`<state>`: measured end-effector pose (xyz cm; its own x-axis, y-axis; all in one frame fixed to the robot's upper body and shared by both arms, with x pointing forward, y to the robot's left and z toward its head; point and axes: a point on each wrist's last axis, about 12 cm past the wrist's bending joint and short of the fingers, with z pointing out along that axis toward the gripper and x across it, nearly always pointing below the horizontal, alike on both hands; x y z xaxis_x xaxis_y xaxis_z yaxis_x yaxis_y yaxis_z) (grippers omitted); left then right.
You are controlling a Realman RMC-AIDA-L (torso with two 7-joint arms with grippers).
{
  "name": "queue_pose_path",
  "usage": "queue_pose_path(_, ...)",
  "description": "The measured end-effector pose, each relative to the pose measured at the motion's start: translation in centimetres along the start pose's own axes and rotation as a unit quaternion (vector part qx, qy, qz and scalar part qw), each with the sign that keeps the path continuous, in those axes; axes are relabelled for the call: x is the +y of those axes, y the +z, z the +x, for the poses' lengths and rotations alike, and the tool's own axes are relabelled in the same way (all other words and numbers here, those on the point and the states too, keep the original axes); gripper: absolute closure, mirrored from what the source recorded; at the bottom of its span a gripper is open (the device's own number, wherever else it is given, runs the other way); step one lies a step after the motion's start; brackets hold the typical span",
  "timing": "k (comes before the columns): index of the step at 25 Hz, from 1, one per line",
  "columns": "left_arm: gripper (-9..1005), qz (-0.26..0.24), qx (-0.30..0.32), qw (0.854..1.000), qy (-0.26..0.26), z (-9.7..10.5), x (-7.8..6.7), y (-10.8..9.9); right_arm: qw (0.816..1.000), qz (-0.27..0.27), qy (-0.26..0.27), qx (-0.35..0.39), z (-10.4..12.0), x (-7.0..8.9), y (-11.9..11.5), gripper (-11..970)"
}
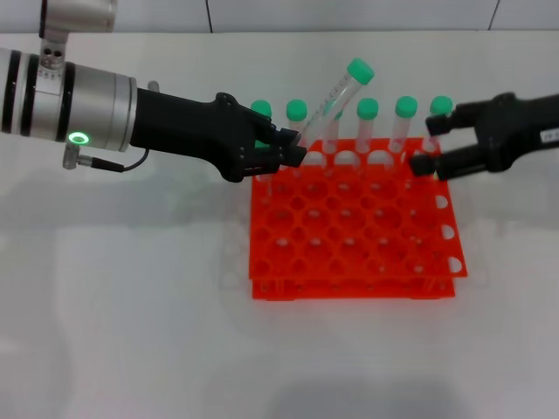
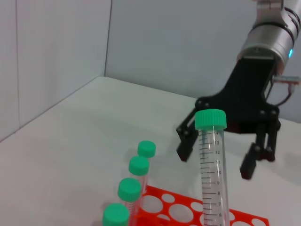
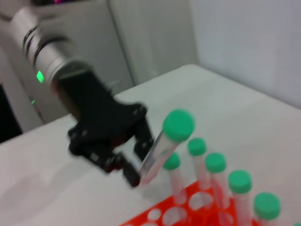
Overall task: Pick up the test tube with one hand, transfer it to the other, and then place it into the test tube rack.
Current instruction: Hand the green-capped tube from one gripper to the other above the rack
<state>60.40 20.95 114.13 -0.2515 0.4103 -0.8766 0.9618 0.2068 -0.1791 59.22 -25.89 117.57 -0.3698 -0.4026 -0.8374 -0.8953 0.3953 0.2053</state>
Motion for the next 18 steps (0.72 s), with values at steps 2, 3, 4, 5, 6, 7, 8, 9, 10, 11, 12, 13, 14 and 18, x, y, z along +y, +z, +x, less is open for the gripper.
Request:
queue_pose_path(2, 771, 0.001, 0.0, 1.0, 0.0, 0.0, 0.0, 0.1, 1.0, 0.003, 0.012, -0.015, -0.4, -0.1, -0.5, 137)
queue_pose_path(3, 771, 0.001, -0.001, 1.0, 0.0, 0.0, -0.1, 0.2, 1.0, 0.003, 0.016, -0.022, -0.5, -0.1, -0.7, 137)
queue_pose_path(4, 770, 0.001, -0.001, 1.0, -0.001, 0.0, -0.1, 0.2, 0.999, 0.004, 0.02, -0.03, -0.6, -0.1, -0.9, 137)
queue_pose_path(5, 770, 0.001, -0.001, 1.0, -0.001, 0.0, -0.1, 0.2, 0.999, 0.003, 0.024, -0.039, -0.7, -0.1, -1.0, 137)
queue_pose_path(6, 769, 0.001, -0.001, 1.0, -0.001, 0.0, -0.1, 0.2, 0.998, 0.002, 0.028, -0.049, -0.8, -0.1, -1.2, 137)
queue_pose_path(7, 769, 0.001, -0.001, 1.0, -0.001, 0.0, -0.1, 0.2, 0.998, 0.001, 0.031, -0.057, -0.8, 0.0, -1.3, 137)
queue_pose_path(8, 768, 0.001, -0.001, 1.0, -0.001, 0.0, -0.1, 0.2, 0.997, 0.0, 0.034, -0.067, -0.9, 0.0, -1.5, 137)
queue_pose_path(9, 768, 0.001, -0.001, 1.0, -0.001, 0.0, -0.1, 0.2, 0.996, -0.001, 0.038, -0.079, -0.9, 0.1, -1.6, 137)
queue_pose_path(10, 767, 0.001, -0.001, 1.0, 0.0, 0.0, -0.1, 0.2, 0.995, -0.003, 0.044, -0.09, -0.8, 0.1, -1.6, 138)
queue_pose_path(11, 767, 0.0, -0.001, 1.0, 0.0, 0.0, -0.1, 0.3, 0.993, -0.004, 0.051, -0.105, -0.7, 0.1, -1.6, 138)
queue_pose_path(12, 766, -0.002, -0.002, 1.0, 0.001, -0.1, 0.0, 0.3, 0.991, -0.007, 0.059, -0.118, -0.5, 0.2, -1.5, 138)
queue_pose_path(13, 766, -0.003, -0.002, 1.0, 0.002, -0.1, 0.0, 0.3, 0.989, -0.01, 0.065, -0.13, -0.4, 0.3, -1.3, 138)
queue_pose_path(14, 766, -0.004, -0.002, 1.0, 0.003, -0.2, 0.0, 0.4, 0.988, -0.011, 0.069, -0.138, -0.2, 0.3, -1.1, 139)
queue_pose_path(18, 764, -0.008, -0.003, 1.0, 0.007, -0.5, 0.1, 0.8, 0.983, -0.027, 0.075, -0.168, 0.1, 0.5, -0.1, 140)
